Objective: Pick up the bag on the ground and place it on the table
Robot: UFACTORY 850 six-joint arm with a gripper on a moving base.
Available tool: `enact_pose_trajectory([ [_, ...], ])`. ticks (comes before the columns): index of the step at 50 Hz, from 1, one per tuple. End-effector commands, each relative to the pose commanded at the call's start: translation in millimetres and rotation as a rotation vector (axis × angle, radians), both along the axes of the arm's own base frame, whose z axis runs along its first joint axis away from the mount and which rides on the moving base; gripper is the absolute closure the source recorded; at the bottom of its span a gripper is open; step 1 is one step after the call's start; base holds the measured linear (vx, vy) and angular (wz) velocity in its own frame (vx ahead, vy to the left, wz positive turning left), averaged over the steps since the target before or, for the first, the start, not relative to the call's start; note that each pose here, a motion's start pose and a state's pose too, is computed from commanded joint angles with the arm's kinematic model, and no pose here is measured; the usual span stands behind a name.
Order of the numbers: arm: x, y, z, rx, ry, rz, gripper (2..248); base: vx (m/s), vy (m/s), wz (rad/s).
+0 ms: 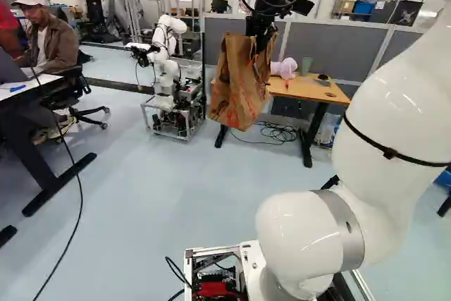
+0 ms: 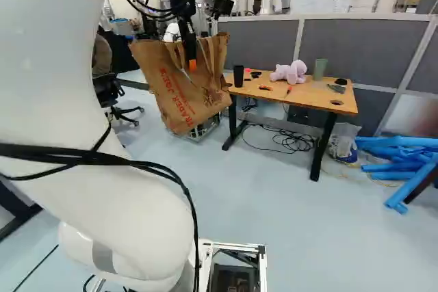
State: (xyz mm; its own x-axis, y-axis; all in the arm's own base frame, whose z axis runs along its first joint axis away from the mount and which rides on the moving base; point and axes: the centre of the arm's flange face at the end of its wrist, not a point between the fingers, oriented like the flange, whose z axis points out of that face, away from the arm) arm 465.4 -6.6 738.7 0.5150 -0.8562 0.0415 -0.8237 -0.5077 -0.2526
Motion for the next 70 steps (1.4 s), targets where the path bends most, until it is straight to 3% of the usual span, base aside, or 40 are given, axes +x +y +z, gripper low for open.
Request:
enact_pose_trajectory([
  [70,0.0,0.0,0.0,0.000,0.000,0.000,229,0.073,-0.105,-0.176],
])
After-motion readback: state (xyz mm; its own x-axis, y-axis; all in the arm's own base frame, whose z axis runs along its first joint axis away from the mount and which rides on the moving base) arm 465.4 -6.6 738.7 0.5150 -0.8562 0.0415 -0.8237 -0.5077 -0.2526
